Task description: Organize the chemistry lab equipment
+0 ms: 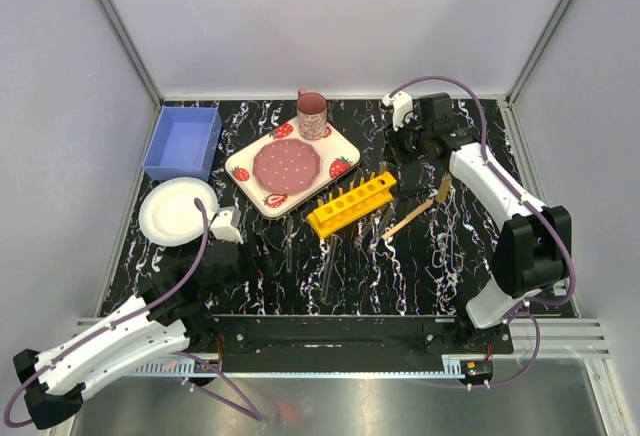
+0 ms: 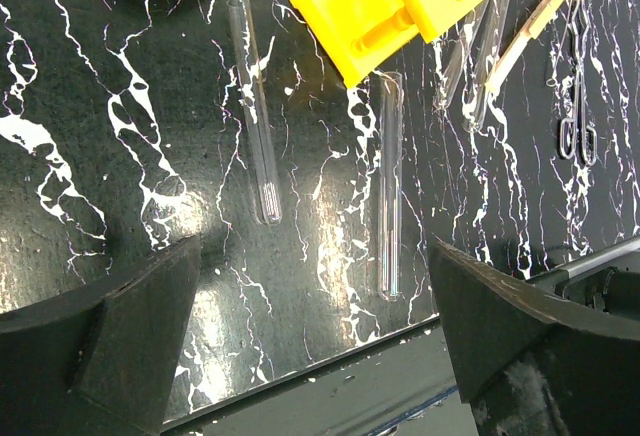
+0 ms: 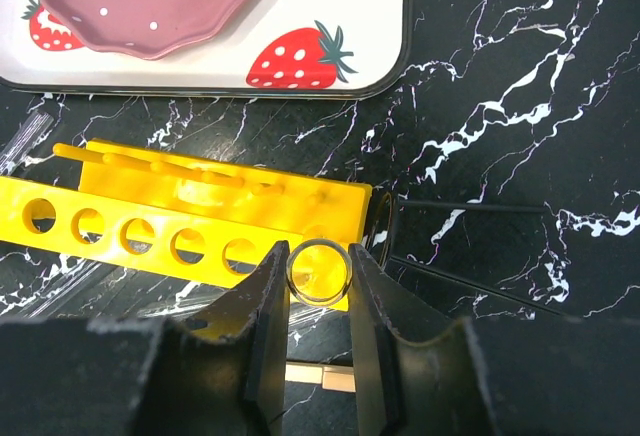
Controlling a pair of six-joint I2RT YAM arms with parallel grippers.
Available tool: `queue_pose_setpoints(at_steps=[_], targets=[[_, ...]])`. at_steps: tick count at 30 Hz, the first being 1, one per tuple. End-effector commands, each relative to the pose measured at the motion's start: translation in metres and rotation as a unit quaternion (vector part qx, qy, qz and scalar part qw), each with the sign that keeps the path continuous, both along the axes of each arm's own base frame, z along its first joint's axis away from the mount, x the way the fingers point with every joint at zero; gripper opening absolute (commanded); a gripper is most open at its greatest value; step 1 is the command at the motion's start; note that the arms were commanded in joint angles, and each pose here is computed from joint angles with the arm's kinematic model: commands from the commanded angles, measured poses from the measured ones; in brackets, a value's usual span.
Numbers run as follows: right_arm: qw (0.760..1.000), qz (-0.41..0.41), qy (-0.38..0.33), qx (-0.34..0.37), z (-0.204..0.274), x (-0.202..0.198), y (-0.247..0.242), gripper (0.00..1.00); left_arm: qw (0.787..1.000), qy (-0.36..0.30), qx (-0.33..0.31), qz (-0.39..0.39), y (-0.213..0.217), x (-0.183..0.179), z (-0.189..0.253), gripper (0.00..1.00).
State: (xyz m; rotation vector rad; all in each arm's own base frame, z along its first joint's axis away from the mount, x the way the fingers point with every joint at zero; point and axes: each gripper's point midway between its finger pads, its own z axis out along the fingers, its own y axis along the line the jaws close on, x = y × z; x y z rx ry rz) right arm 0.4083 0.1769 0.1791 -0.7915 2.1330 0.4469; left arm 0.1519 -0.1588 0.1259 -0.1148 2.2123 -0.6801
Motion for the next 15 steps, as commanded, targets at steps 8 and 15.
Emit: queue_pose_setpoints(at_steps=[8,15], targets=[[1.000,-0.001,-0.027,0.006,0.023,-0.015,-0.003,0.19,1.000,-0.003,-0.005,0.002,-0.003,0.003,0.003,0.99],[1.000,0.002,-0.014,0.010,0.014,-0.017,-0.001,0.19,1.000,-0.003,-0.005,0.001,-0.004,0.004,0.004,0.99]])
